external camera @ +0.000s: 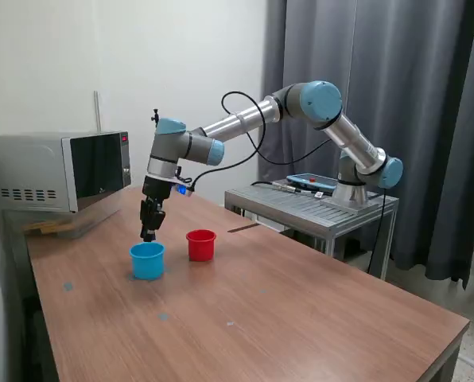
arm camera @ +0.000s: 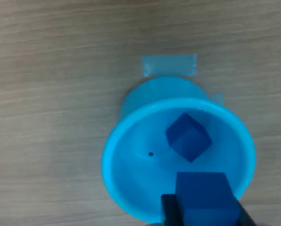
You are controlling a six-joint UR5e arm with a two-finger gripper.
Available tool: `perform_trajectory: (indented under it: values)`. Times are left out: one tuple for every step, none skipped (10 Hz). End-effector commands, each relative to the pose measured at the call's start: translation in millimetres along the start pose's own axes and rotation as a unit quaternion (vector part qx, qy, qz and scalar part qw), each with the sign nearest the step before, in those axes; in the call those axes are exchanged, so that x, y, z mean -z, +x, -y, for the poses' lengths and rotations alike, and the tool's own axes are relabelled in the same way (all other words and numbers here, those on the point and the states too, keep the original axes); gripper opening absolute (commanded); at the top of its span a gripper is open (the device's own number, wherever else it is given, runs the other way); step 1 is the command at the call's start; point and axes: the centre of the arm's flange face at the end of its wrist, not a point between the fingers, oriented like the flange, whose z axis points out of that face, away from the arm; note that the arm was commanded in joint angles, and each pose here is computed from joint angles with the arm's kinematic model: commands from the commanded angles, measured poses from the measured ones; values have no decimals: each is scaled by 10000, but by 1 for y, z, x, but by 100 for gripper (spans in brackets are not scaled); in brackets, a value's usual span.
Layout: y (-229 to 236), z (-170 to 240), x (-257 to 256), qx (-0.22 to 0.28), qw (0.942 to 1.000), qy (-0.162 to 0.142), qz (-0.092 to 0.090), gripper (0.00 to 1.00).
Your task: Place red objects in the red bin, and blue objects in the blue bin.
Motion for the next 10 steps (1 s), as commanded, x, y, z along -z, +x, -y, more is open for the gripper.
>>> perform_trajectory:
  values:
    - [-5,0,0,-29,10000,-3,9,0]
    - [-5,0,0,-30,10000,4,8,0]
    - [-4,1,-2,-15,10000,12,5,0]
    - [-5,0,0,-29,10000,5,8,0]
    - [-5,0,-1,-30,10000,6,15,0]
    - [-5,0,0,-29,10000,-2,17,100]
    - [-5,-1,0,-29,10000,-10,18,100]
    - [-5,-1,0,-29,10000,-10,18,100]
    - [-5,-1,0,-29,10000,-10,18,100]
    - [-5,-1,0,-29,10000,-10,18,100]
